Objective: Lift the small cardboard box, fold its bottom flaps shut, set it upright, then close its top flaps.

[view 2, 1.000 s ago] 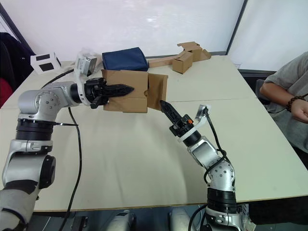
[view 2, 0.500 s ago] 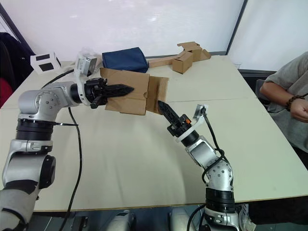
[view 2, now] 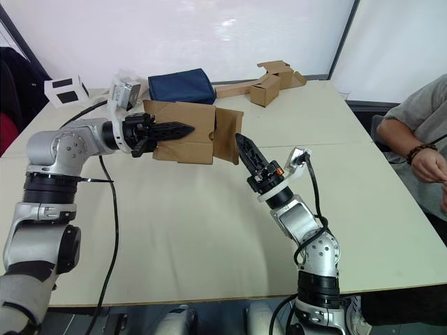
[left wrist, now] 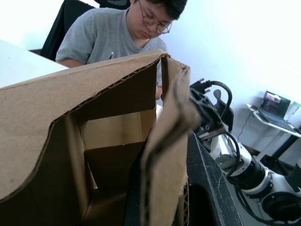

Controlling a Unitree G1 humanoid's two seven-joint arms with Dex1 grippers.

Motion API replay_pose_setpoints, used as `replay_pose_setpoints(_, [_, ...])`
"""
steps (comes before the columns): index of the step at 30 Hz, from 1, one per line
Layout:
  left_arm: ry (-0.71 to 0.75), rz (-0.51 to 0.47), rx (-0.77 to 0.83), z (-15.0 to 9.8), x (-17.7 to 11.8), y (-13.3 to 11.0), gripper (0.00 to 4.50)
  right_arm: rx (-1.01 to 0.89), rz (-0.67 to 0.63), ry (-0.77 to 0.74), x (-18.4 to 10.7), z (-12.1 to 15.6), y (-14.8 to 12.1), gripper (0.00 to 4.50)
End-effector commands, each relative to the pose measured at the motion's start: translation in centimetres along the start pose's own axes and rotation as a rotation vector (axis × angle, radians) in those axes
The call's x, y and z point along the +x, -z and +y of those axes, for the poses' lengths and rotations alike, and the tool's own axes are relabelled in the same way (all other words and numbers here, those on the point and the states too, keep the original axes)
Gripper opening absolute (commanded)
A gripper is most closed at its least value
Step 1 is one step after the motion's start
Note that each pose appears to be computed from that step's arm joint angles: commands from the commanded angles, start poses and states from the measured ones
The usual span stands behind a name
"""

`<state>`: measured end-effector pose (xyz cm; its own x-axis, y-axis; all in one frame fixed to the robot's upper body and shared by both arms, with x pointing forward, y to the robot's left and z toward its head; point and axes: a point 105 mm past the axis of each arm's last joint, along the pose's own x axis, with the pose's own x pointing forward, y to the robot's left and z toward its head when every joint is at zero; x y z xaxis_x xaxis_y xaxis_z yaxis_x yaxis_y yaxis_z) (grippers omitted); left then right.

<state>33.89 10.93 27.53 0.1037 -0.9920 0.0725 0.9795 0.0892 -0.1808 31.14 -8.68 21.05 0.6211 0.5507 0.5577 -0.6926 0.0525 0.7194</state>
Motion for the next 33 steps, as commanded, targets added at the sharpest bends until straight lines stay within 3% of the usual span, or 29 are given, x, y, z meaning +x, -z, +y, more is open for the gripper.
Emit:
replay_pose_setpoints(1, [0.011, -0.032, 0.044, -0.4, -0.2, -1.2, 0.00, 0.011, -0.004, -0.044, 0.3, 1.1, 0.2, 3.37])
replay_pose_setpoints(4, [0.013, -0.033, 0.043, -0.5, -0.2, -1.2, 0.00, 0.011, 0.008, -0.039, 0.3, 1.0, 0.6, 2.53])
replay_pose_setpoints(33, [0.010, -0.048, 0.032, -0.4, 0.0, -1.0, 0.00, 0.038, 0.044, -0.047, 1.6, 1.2, 2.4, 2.53])
